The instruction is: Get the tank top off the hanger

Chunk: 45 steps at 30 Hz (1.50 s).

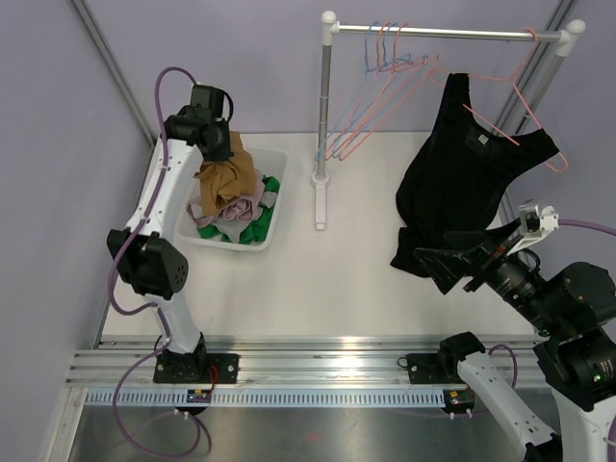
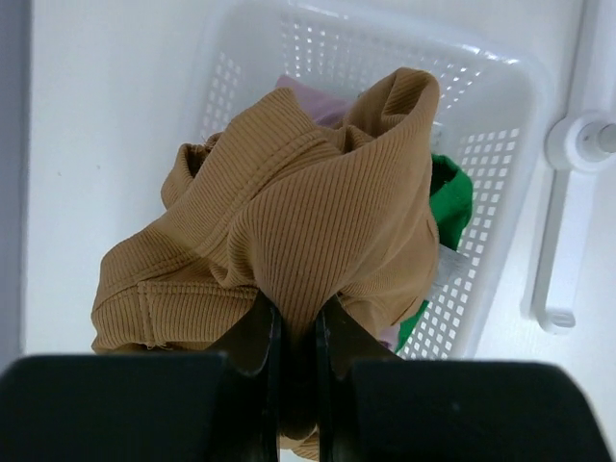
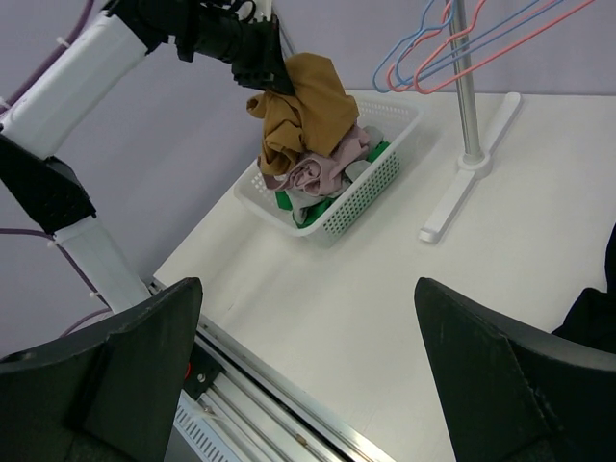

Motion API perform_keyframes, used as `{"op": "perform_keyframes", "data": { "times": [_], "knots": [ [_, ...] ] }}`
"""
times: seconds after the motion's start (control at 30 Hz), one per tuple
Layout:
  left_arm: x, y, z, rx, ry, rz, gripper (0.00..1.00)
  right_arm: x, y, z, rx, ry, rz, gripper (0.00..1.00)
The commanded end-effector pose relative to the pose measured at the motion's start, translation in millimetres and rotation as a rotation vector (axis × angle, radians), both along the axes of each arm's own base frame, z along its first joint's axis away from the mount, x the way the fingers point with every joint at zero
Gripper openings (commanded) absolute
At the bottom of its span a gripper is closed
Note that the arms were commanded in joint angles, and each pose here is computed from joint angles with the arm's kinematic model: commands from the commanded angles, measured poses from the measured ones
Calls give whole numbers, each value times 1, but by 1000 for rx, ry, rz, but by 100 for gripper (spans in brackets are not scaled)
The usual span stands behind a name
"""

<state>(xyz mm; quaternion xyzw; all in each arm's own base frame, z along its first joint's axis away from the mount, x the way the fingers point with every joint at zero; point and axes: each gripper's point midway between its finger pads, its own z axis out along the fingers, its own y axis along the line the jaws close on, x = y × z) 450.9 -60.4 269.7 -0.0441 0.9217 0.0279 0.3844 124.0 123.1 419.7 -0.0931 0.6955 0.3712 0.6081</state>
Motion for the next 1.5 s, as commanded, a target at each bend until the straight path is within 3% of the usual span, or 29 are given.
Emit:
{"op": "perform_keyframes", "data": {
  "times": [0.0,0.23,0.33,0.43,0.53,0.63,0.8,0.87,0.9,0.93,1.07,1.1,1.13,1.17,1.2,1.27,1.47],
  "knots": [
    [20,-2,-28,-52,44,-39,0,2,-1,12,6,-49,-6,99],
    [24,-14,-164,-119,370,-68,0,7,-1,14,60,-52,-28,100],
    [14,-23,-204,-162,492,-81,0,8,2,10,63,-38,-16,99],
    [10,-20,-216,-159,534,-58,0,15,-2,0,39,-6,-48,99],
    [10,-12,-198,-153,506,-24,0,32,-21,-7,5,45,-187,99],
    [16,-6,-150,-172,384,2,16,49,-42,-18,-76,111,-325,100],
    [8,0,-56,-226,168,17,65,83,-70,-35,-233,217,-513,100],
    [2,0,-33,-239,119,8,74,98,-80,-32,-269,223,-583,100],
    [-6,-1,-7,-252,61,-5,93,104,-83,-30,-279,219,-606,100],
    [-10,-2,4,-260,39,-15,99,109,-86,-28,-301,215,-628,99],
    [-45,-5,59,-292,-87,-63,99,149,-105,-23,-410,249,-786,99],
    [-56,-8,51,-301,-65,-79,99,156,-109,-21,-418,252,-812,99],
    [-76,-8,77,-307,-148,-100,99,165,-112,-15,-403,243,-844,99],
    [-90,-12,55,-308,-104,-117,99,176,-121,-14,-403,246,-886,100],
    [-102,-11,80,-317,-183,-129,99,184,-124,-12,-395,237,-896,99],
    [-137,-18,72,-319,-227,-184,99,203,-130,-5,-363,218,-917,100],
    [-204,-30,9,-320,-244,-251,99,246,-163,4,-492,146,-975,99]
  ]
}}
